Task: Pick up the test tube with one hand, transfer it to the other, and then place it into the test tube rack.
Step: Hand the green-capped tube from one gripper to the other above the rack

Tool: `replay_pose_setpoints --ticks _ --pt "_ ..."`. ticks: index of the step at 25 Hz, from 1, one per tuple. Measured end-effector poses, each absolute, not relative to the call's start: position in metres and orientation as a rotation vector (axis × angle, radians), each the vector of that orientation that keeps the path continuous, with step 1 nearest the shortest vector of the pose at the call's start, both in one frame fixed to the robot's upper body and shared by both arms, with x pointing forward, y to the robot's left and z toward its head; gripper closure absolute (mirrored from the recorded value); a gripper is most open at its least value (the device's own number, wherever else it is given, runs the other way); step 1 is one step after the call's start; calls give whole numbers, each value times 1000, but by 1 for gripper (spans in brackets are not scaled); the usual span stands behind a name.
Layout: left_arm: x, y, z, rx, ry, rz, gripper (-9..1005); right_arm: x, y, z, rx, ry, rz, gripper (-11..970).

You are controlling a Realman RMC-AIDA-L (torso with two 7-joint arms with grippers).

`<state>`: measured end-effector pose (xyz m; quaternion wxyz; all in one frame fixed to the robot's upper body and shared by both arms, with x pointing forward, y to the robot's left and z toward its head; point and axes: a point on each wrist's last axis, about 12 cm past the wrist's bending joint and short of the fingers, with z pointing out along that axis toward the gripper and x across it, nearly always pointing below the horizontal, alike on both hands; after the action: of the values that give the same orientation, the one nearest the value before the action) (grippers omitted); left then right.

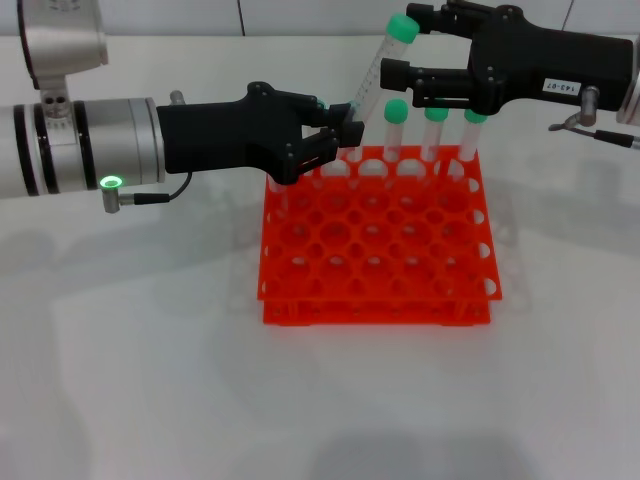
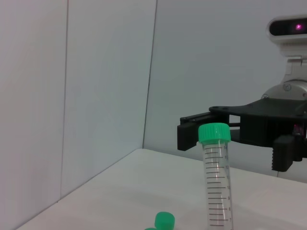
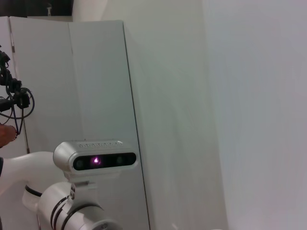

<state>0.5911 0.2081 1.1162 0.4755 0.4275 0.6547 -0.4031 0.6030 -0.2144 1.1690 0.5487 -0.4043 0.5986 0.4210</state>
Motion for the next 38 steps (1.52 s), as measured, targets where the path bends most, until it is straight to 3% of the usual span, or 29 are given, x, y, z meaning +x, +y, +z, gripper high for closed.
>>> replay_pose_setpoints --ticks 30,38 --pt "592 209 1120 1052 1581 -981 815 606 -213 1173 -950 1407 998 243" --pt "593 209 1121 1055 1580 -979 815 607 -214 1174 -942 1405 994 316"
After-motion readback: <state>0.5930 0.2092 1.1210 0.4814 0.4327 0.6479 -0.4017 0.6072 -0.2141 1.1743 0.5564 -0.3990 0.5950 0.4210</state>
